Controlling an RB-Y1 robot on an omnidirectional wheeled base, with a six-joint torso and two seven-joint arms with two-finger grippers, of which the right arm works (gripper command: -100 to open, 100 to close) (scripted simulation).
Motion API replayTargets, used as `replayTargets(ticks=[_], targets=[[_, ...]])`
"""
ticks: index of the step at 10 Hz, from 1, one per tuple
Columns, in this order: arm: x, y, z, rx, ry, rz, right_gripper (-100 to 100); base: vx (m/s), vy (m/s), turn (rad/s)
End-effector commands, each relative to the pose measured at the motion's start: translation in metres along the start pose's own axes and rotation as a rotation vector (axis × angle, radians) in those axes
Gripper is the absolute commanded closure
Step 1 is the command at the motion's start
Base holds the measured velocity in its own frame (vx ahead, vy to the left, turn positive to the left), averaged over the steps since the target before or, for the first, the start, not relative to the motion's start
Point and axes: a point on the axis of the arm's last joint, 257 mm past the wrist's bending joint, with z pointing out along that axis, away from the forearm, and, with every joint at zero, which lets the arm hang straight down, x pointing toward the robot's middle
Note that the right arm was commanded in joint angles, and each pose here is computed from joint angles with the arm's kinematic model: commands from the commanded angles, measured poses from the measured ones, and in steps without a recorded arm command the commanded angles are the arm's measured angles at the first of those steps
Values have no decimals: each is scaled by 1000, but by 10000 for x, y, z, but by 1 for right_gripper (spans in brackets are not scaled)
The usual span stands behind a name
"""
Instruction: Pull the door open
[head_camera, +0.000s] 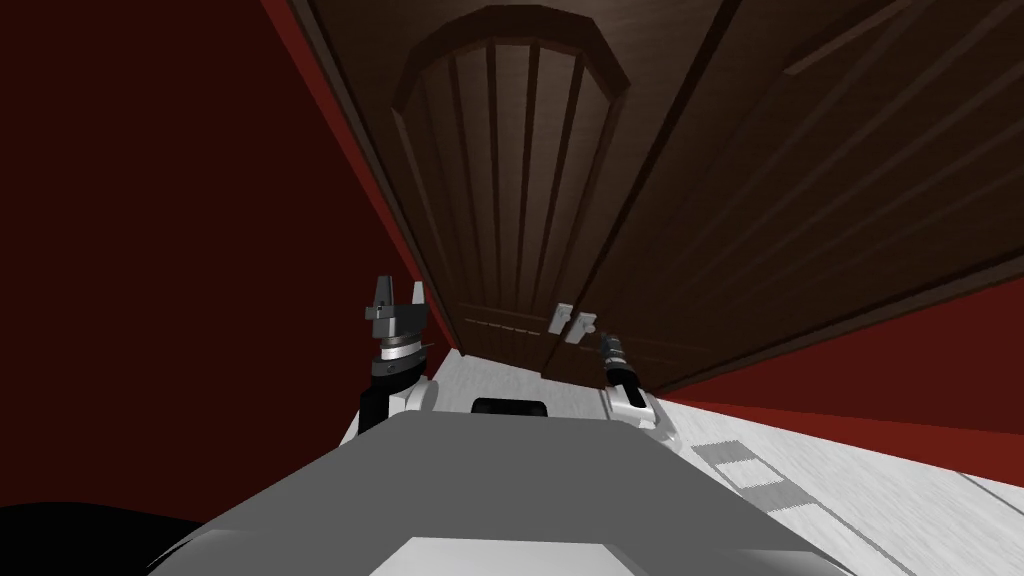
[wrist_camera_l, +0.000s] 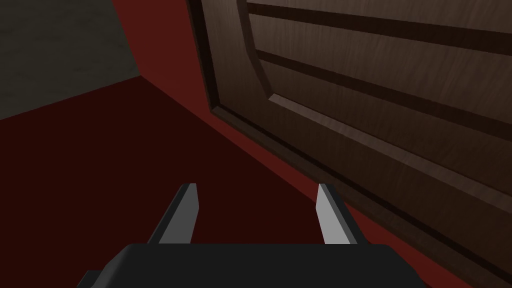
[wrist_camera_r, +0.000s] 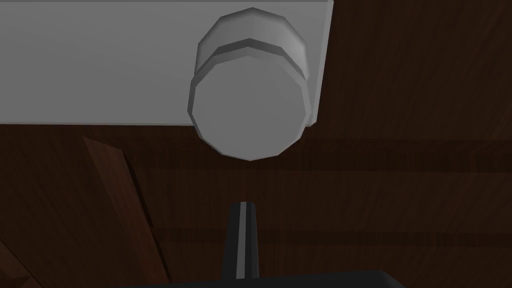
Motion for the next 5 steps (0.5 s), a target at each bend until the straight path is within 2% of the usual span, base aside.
replayTargets(ticks=[1,2,5], targets=[[32,-7,-30,-2,10,3,-100,-241,-72,-39],[92,0,-41,-6,22,7,-100,-209,-25,89],[351,42,-71,-25,73,25,-100,-165,40,85]])
